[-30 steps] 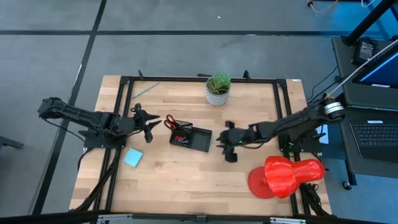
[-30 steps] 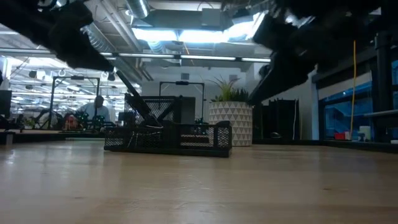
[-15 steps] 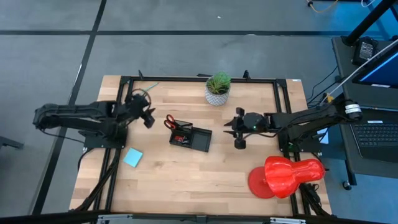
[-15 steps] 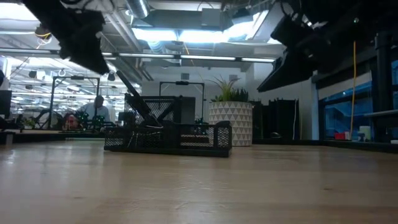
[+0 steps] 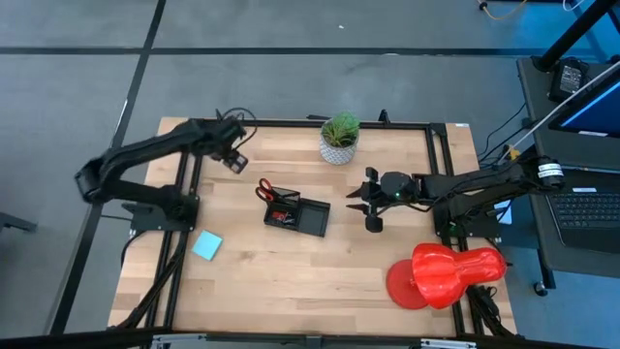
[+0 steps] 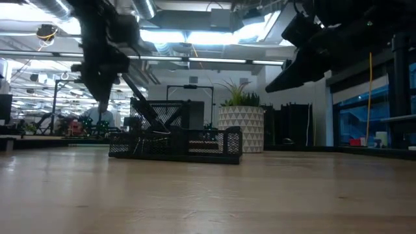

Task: Pick and place office supplies into organizer
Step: Put the pencil into the top left section of the desk organizer

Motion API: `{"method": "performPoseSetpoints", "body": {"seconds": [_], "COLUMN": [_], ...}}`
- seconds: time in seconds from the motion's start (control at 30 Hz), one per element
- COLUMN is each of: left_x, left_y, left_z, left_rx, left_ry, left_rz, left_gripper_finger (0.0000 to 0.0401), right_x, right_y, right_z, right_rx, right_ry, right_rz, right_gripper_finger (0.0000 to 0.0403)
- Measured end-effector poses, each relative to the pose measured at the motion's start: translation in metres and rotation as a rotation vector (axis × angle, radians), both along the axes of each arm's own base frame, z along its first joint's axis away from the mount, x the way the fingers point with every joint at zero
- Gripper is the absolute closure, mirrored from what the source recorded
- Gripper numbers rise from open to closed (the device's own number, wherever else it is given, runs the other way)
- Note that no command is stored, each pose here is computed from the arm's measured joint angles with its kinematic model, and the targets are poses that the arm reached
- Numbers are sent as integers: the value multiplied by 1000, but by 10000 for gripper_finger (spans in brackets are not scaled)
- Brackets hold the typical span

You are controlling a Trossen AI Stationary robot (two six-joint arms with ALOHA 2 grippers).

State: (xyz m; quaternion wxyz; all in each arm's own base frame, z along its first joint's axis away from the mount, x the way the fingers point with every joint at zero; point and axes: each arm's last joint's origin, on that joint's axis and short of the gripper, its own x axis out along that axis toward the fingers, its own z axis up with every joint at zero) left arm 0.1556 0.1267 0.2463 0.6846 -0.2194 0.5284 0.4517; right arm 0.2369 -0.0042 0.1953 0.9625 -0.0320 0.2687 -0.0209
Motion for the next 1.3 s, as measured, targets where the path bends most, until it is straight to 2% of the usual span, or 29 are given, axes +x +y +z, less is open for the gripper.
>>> {"method": "performPoseSetpoints", "body": {"seconds": [0.17,0.4,0.63,0.83,1.07,1.3], "left_x": [2,9,7,4,-4,-5], "left_y": [45,95,133,154,165,172], "left_z": [-17,-41,-65,-82,-101,-102], "left_rx": [-77,-165,-231,-295,-382,-401], "left_ry": [86,195,233,241,241,213], "left_rz": [138,125,204,198,177,181], "left_gripper_finger": [240,240,240,240,240,247], "right_x": [0,1,0,0,0,0], "right_y": [0,-6,-13,-15,-15,-15], "right_z": [0,1,1,1,1,1], "right_rx": [-12,-28,-29,-28,-28,-29], "right_ry": [0,-13,-13,-12,-11,-11], "right_rz": [6,-10,-39,-48,-48,-47], "right_gripper_finger": [267,267,267,267,267,267]}}
